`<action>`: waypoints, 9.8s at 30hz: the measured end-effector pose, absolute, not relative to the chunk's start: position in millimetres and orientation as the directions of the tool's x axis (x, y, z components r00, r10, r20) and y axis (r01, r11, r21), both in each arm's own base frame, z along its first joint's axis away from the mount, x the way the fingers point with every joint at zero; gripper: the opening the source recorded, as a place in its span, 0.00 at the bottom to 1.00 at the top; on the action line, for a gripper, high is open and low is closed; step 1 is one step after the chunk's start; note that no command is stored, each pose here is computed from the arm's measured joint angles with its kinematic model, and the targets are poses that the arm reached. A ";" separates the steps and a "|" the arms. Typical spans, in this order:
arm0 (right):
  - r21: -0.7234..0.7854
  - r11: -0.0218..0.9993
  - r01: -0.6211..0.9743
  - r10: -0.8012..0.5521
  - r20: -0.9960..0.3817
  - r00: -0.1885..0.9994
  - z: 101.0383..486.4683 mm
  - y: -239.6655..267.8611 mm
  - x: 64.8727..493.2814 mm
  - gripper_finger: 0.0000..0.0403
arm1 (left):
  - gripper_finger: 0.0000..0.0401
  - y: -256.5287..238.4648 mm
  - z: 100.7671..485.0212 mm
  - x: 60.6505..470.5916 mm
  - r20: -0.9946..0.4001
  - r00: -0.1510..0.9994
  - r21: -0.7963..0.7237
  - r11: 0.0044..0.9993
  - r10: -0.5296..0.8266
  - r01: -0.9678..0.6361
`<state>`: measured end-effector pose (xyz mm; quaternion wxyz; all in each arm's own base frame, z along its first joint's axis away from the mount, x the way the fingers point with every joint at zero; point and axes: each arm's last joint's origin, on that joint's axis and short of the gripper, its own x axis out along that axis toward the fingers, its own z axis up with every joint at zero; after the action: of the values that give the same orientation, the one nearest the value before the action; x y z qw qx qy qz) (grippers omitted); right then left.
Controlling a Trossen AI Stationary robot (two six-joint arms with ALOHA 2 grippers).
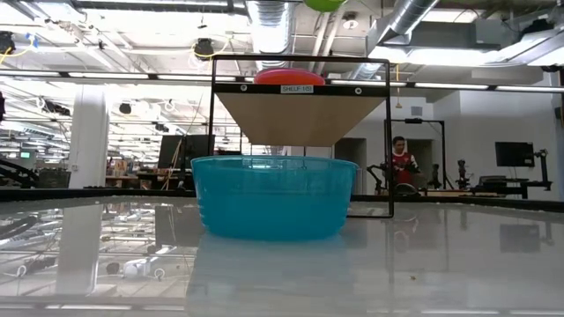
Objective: Place and stack bowls onto a shelf
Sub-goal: Stack the green bowl on top of the pink bowl on the shelf, then stack the blue bowl on top of the green bowl on the shelf
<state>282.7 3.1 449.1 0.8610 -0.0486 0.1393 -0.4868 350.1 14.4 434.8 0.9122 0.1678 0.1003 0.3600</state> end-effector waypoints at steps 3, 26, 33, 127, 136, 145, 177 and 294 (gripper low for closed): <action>-0.234 0.526 0.817 -0.849 -0.189 0.493 450.0 3.7 282.8 0.06 | 0.42 20.7 433.7 349.6 -0.073 0.713 0.380 0.681 0.697 -0.627; -0.238 0.594 0.769 -0.803 -0.227 0.551 447.9 5.0 284.2 0.20 | 0.00 21.1 432.4 347.2 -0.083 0.654 0.416 0.623 0.752 -0.663; -0.164 0.734 0.659 -0.675 -0.280 0.683 450.3 6.0 284.7 0.47 | 0.00 20.1 426.2 347.4 -0.130 0.669 0.465 0.641 0.731 -0.610; 0.159 0.906 0.393 -0.265 -0.510 0.818 435.4 66.1 246.9 0.68 | 0.49 30.1 441.9 267.2 -0.724 0.670 -0.388 0.900 -0.164 -0.200; 0.380 0.786 0.488 -0.152 -0.646 0.748 394.8 96.2 282.2 0.68 | 0.49 -29.7 463.2 225.5 -0.706 0.698 -0.346 0.917 -0.115 -0.200; 0.489 0.655 0.577 0.055 -0.792 0.609 345.6 163.6 297.6 0.69 | 0.48 -76.6 468.2 205.6 -0.670 0.741 -0.259 0.948 -0.038 -0.186; 0.217 0.422 0.881 -0.089 -0.956 0.278 167.1 188.1 381.1 0.61 | 0.48 -100.3 466.9 199.3 -0.641 0.767 -0.252 0.939 0.020 -0.235; -0.174 0.447 0.877 -0.887 -0.216 0.409 404.0 32.1 293.0 0.28 | 0.00 52.2 400.5 343.6 -0.170 0.823 -0.091 0.823 0.542 -0.560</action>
<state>293.0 32.1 404.0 0.8392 -0.0165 0.1388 -0.5255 343.6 52.2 400.5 0.9523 -0.0686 0.0685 0.2893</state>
